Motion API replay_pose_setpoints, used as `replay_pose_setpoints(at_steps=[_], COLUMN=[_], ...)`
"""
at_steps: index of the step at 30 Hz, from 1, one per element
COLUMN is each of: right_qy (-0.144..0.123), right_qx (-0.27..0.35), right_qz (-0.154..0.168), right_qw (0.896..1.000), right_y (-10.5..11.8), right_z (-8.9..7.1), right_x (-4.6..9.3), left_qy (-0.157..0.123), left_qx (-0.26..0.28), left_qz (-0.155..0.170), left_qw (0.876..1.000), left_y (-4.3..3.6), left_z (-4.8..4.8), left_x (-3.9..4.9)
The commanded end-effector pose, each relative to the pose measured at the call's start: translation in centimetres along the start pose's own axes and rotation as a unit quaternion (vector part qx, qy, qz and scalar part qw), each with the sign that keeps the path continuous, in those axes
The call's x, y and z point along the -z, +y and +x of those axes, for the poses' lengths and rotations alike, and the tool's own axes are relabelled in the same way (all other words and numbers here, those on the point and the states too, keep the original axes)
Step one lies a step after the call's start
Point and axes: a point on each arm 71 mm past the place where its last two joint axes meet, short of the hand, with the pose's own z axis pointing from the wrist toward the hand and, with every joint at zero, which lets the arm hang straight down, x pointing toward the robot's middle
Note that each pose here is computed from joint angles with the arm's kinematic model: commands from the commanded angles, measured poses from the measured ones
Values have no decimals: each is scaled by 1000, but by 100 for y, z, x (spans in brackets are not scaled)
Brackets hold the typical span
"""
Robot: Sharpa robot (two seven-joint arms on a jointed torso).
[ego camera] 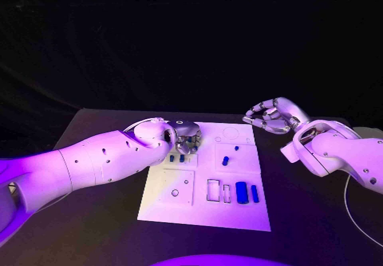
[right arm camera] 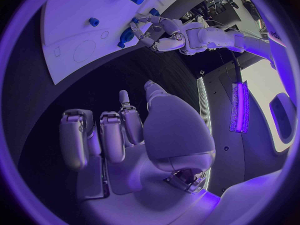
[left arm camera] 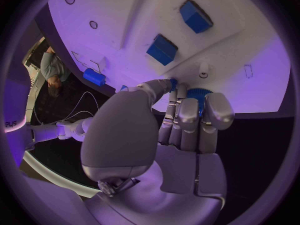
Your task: Assemble the parts on the task board
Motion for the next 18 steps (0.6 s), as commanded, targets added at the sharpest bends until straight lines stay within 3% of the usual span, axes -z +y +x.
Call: replay_pose_setpoints(at_steps=[1, 18], right_qy=[5, 5], right_qx=[3, 4], right_qz=[-5, -4], right_qw=[1000, 1000], right_y=[10, 9], right_z=[14, 12], right_x=[-1, 3], left_qy=[14, 10], left_qx=[4, 16], left_qz=[5, 1], left_qw=[1000, 1000], left_y=[-29, 5], left_z=[46, 86], left_x=[-14, -8])
